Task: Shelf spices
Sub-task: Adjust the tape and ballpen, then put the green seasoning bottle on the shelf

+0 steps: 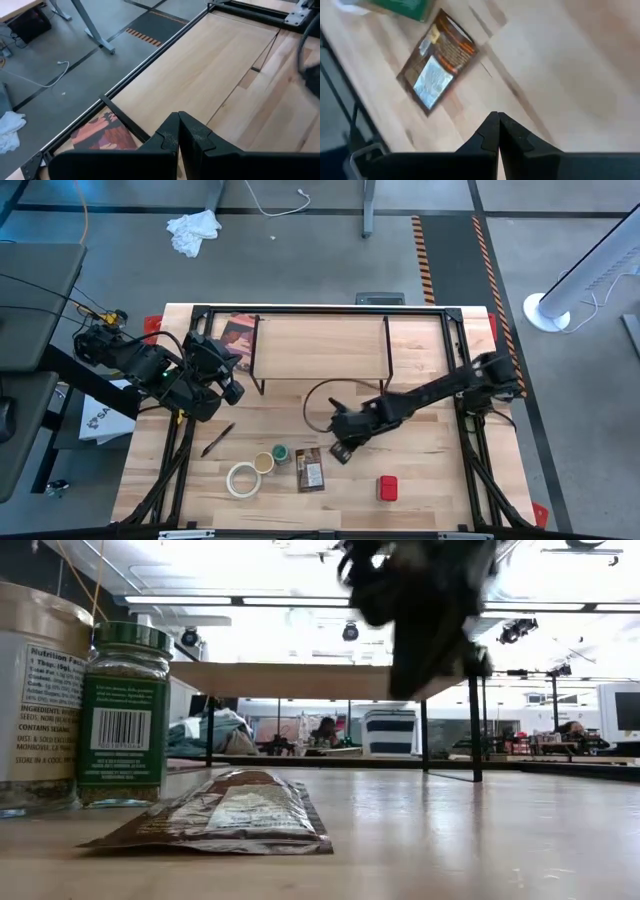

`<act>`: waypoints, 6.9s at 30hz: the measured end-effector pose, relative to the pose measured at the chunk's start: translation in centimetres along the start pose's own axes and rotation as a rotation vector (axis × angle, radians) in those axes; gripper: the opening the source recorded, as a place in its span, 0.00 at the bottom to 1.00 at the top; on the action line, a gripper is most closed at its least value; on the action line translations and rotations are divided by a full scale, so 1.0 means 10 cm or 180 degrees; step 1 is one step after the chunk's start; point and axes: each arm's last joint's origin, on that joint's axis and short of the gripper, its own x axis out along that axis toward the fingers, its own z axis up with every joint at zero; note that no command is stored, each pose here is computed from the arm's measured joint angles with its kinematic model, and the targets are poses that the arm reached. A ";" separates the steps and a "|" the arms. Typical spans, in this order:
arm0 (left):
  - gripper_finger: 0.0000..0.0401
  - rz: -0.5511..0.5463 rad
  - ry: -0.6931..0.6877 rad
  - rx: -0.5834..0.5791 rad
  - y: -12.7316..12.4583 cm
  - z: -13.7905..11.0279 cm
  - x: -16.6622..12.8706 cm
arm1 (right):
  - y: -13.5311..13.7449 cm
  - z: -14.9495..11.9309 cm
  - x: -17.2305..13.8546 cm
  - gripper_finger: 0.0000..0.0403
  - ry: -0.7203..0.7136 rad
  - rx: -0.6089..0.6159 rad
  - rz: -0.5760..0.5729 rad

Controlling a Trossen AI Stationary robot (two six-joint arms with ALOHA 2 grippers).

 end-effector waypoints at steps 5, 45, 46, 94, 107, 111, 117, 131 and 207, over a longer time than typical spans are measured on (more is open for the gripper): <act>0.00 -0.0158 -0.0193 -0.0079 0.00 0.07 -0.04 | -0.03 -0.02 -0.79 0.00 -0.0539 -0.0082 0.0067; 0.00 -0.1639 0.1617 -0.0142 -1.17 -0.98 -0.78 | -0.73 -0.59 -2.84 0.00 -0.2837 -0.0473 -0.0036; 0.00 -0.1586 0.1674 -0.0065 -1.27 -1.10 -0.79 | -0.73 -0.59 -2.84 0.00 -0.2834 -0.0451 -0.0031; 0.00 0.0389 0.2640 -0.1668 -1.65 -2.66 0.41 | -0.78 -0.63 -2.79 0.00 -0.2543 -0.0094 0.0095; 0.00 0.0688 0.2292 -0.1790 -0.34 -2.44 0.77 | -0.79 -0.62 -2.80 0.00 -0.2720 0.0123 0.0045; 0.00 0.0314 0.2039 -0.1983 -0.16 -2.16 0.65 | -0.79 -0.61 -2.80 0.00 -0.2758 0.0138 0.0016; 0.00 -0.0209 0.2549 -0.1662 -0.14 -2.02 0.40 | -0.79 -0.61 -2.81 0.00 -0.2800 0.0157 0.0007; 0.00 -0.0589 0.3619 -0.1426 -0.27 -2.74 0.48 | -0.74 -0.58 -2.74 0.00 -0.2776 0.0195 -0.0051; 0.00 0.0928 0.1966 -0.1449 -0.16 -2.23 1.31 | -0.69 -0.54 -2.64 0.00 -0.2763 0.0242 -0.0168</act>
